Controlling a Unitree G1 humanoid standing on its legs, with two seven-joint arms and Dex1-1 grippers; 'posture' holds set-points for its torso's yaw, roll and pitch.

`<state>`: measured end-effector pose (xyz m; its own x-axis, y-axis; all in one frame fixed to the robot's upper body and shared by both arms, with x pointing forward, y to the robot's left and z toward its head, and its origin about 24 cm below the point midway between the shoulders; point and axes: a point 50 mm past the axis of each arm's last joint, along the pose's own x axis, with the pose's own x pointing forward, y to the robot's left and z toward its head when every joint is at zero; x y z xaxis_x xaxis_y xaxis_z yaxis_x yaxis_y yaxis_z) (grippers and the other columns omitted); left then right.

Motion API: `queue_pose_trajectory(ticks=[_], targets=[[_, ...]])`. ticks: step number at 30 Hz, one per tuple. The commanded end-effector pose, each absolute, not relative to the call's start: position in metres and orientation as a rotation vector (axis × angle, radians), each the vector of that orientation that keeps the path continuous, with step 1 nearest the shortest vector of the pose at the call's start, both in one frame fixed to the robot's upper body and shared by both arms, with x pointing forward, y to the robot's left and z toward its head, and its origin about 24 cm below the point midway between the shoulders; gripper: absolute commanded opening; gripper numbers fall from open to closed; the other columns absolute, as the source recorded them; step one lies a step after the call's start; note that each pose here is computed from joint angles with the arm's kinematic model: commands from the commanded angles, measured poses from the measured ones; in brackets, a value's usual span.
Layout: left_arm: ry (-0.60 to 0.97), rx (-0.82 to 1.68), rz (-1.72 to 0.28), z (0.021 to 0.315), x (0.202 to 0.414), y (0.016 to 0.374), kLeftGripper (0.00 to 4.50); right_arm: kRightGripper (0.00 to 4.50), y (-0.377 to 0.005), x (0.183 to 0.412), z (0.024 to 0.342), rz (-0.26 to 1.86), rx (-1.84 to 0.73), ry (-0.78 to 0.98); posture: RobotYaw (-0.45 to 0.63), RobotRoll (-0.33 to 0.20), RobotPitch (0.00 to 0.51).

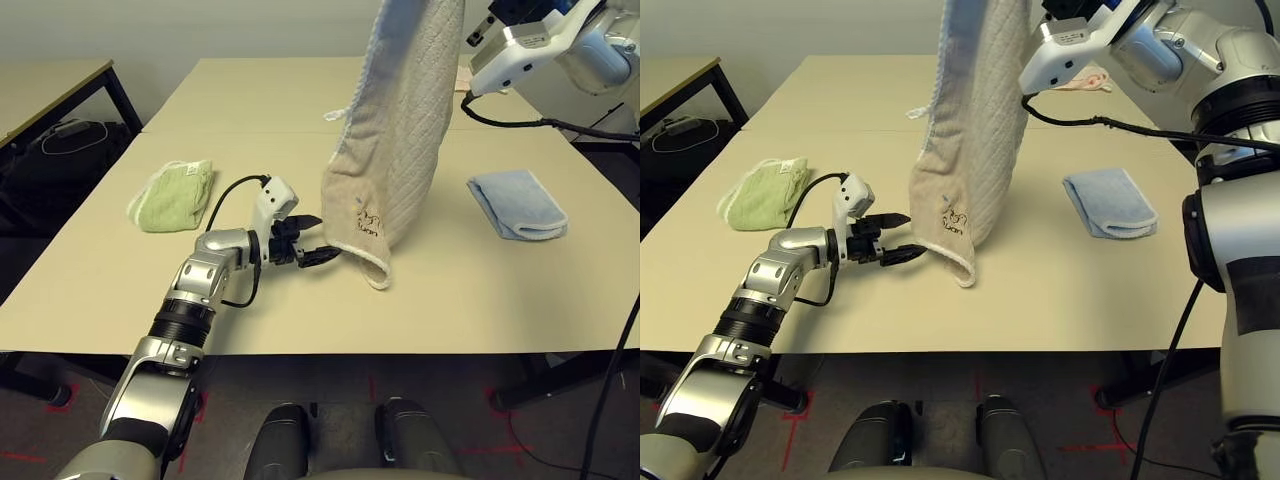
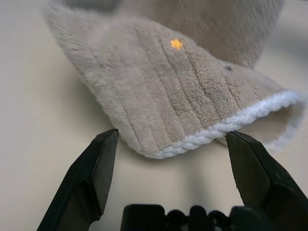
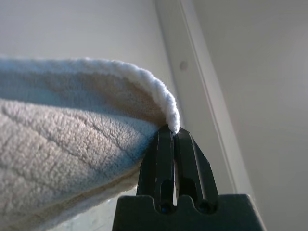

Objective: Fold the towel and set it aside.

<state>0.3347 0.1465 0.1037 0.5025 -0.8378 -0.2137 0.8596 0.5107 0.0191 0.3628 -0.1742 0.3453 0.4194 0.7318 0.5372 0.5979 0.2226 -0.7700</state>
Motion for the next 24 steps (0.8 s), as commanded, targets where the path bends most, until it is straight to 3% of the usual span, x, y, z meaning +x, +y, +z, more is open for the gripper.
queue_pose_trajectory(ticks=[1,7,16,24], targets=[[0.085,0.104,-1.066,0.12,0.337,0.143,4.5,0.06,-0.18,0.363,0.343,0.115,-1.404,-1.239,0.02,0.0,0.033],[0.068,0.083,-1.113,0.121,0.332,0.141,4.5,0.06,-0.177,0.359,0.357,0.086,-1.38,-1.283,0.02,0.0,0.032],[0.11,0.078,-1.101,0.114,0.332,0.14,4.5,0.06,-0.165,0.344,0.37,0.204,-1.383,-1.411,0.02,0.0,0.03],[0.11,0.087,-1.083,0.11,0.335,0.135,4.5,0.06,-0.183,0.346,0.383,0.039,-1.485,-1.365,0.02,0.0,0.028]])
